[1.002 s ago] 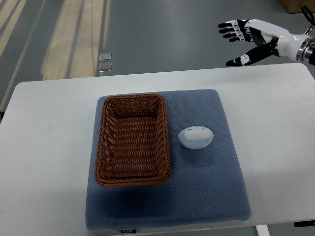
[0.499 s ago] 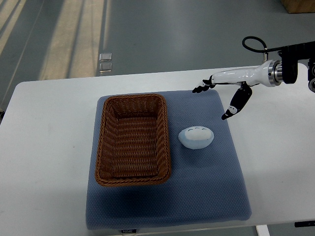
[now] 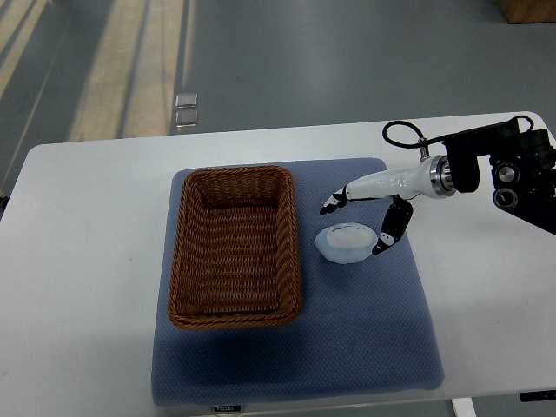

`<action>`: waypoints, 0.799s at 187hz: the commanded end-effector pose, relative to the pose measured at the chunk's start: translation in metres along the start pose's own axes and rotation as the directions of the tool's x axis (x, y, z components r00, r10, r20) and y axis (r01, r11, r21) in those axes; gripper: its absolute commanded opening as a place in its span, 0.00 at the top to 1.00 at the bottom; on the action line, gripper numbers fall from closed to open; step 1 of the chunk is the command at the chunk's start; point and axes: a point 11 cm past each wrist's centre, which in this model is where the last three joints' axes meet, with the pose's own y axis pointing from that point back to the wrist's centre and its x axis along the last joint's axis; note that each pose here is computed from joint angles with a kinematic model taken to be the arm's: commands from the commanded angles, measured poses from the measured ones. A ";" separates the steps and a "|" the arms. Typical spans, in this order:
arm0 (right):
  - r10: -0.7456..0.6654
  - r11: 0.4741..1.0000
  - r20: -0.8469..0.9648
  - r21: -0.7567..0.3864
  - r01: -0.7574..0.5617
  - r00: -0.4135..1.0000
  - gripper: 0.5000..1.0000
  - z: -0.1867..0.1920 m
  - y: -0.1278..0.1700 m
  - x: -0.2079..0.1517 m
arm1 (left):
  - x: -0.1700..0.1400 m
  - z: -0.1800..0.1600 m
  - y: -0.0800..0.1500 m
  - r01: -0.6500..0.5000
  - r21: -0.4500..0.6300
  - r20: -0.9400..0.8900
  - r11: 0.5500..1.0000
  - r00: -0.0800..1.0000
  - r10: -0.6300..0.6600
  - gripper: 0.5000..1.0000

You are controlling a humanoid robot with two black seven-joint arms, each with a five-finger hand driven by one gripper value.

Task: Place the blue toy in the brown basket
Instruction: 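Swing the right hand down and reach toward the light blue plush toy, then close the right hand's fingers around the light blue plush toy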

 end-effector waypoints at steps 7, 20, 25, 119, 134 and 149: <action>-0.017 1.000 0.010 -0.018 0.017 1.000 0.19 0.005 -0.013 -0.013 | 0.000 0.000 0.000 0.000 0.000 0.001 1.000 1.000 0.000 0.00; -0.009 1.000 0.015 -0.024 0.010 1.000 0.19 0.007 -0.019 -0.014 | 0.000 0.000 0.000 0.000 0.000 0.001 1.000 1.000 0.000 0.00; -0.008 1.000 0.017 -0.025 0.008 1.000 0.19 0.008 -0.020 -0.014 | 0.000 0.000 0.000 0.000 0.000 0.001 1.000 1.000 0.000 0.00; -0.029 1.000 0.038 0.001 0.029 0.999 0.51 0.001 -0.034 -0.025 | 0.000 0.000 0.000 0.000 0.000 -0.001 1.000 1.000 0.000 0.00; -0.028 1.000 0.038 -0.004 0.028 0.999 0.67 0.003 -0.034 -0.024 | 0.000 0.000 0.000 0.000 0.000 0.001 1.000 1.000 0.000 0.00; -0.030 1.000 0.039 -0.004 0.030 0.999 0.83 0.003 -0.035 -0.025 | 0.000 0.000 0.000 0.000 0.000 -0.001 1.000 1.000 0.000 0.00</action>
